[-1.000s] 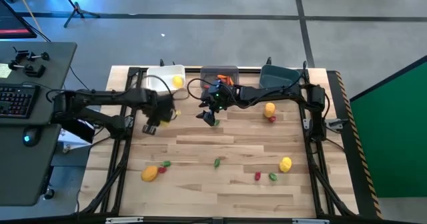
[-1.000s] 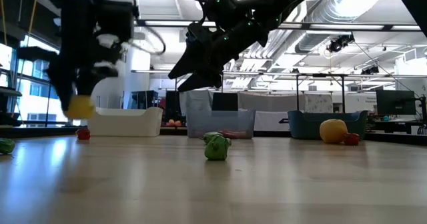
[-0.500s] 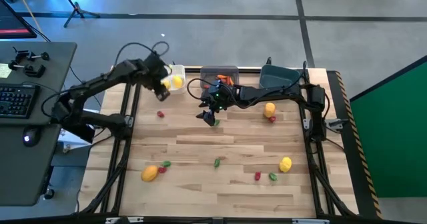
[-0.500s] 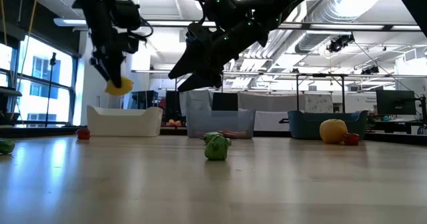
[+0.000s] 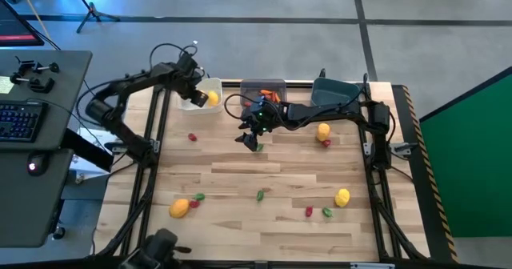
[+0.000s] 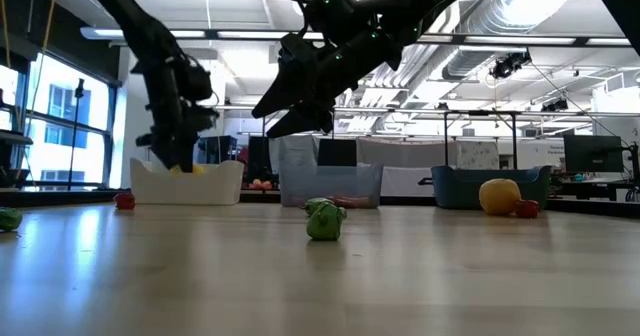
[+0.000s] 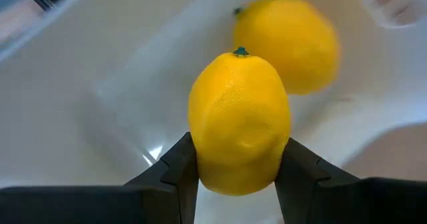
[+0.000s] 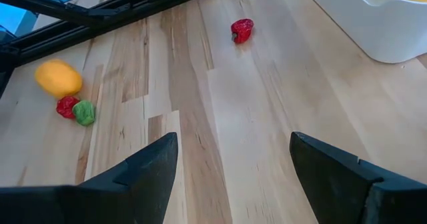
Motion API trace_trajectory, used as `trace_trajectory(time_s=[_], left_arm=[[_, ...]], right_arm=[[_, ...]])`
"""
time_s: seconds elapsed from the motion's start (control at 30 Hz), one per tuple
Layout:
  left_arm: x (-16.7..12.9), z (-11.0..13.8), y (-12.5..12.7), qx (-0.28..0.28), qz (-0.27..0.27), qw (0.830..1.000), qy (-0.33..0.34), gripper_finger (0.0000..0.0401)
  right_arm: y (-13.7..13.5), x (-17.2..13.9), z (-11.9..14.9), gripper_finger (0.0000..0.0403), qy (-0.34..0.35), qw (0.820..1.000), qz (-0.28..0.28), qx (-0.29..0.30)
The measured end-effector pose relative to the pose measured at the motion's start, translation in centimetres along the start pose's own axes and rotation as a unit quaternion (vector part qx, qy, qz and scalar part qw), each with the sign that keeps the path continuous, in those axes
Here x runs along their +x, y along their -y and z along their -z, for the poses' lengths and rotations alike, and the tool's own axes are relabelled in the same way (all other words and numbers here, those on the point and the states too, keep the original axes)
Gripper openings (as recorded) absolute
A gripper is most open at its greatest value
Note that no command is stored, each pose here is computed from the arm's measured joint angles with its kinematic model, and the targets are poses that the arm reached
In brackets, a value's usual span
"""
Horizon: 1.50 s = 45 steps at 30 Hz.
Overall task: Sort produce into baskets
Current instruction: Put the top left yellow lemon into the white bin, then put the bottom right yellow lemon into the white bin
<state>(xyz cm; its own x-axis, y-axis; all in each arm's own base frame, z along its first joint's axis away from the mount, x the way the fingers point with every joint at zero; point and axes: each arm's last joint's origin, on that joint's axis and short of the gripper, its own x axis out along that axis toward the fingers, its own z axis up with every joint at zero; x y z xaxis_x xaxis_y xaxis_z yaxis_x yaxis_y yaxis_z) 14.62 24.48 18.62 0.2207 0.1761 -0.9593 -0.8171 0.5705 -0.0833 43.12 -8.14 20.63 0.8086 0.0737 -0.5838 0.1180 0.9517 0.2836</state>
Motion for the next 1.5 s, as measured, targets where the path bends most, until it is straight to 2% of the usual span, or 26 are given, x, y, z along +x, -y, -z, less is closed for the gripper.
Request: trace_trajectory(time_s=[0.13, 0.23, 0.43, 0.57, 0.77, 0.9, 1.1, 1.2, 1.3, 1.5], left_arm=[[1.6, 0.0, -0.5, 0.004, -0.001, 1.000, -0.028, 0.0136], [1.9, 0.0, -0.6, 0.010, -0.008, 0.999, -0.035, 0.0161], [1.3, -0.8, -0.6, 0.013, -0.014, 1.000, -0.019, 0.0225], [0.3, -1.7, -0.5, 0.008, -0.009, 1.000, 0.002, 0.0249], [-1.9, -1.9, 0.0, 0.000, 0.042, 0.998, 0.046, 0.0246], [-4.3, -1.7, 0.5, 0.001, 0.071, 0.994, 0.088, 0.0237], [-9.1, -0.8, 2.6, 0.020, 0.097, 0.978, 0.181, 0.0225], [-11.2, -0.1, 4.1, 0.043, 0.109, 0.967, 0.224, 0.0223], [-13.0, 0.6, 5.6, 0.062, 0.129, 0.954, 0.263, 0.0223], [-14.2, 1.6, 8.4, 0.084, 0.182, 0.920, 0.337, 0.0223]], right_arm=[[0.0, 0.0, 0.0, 0.0279, 0.000, 1.000, 0.001, 0.000], [0.0, 0.0, 0.0, 0.0279, 0.000, 1.000, 0.001, 0.000], [0.0, 0.0, 0.0, 0.0279, 0.000, 1.000, 0.001, 0.000], [0.0, 0.0, 0.0, 0.0279, 0.000, 1.000, 0.001, 0.005], [-0.3, -0.8, -0.4, 0.0279, 0.001, 1.000, -0.012, 0.025], [-1.0, -3.0, -1.2, 0.0279, -0.009, 1.000, -0.008, 0.026], [-2.4, -7.7, -1.2, 0.0279, -0.073, 0.995, 0.027, 0.055], [-3.6, -9.4, -0.4, 0.0279, -0.123, 0.985, 0.037, 0.111], [-5.1, -10.7, 0.9, 0.0279, -0.182, 0.965, 0.068, 0.175], [-8.1, -12.4, 4.5, 0.0279, -0.325, 0.895, 0.164, 0.256]])
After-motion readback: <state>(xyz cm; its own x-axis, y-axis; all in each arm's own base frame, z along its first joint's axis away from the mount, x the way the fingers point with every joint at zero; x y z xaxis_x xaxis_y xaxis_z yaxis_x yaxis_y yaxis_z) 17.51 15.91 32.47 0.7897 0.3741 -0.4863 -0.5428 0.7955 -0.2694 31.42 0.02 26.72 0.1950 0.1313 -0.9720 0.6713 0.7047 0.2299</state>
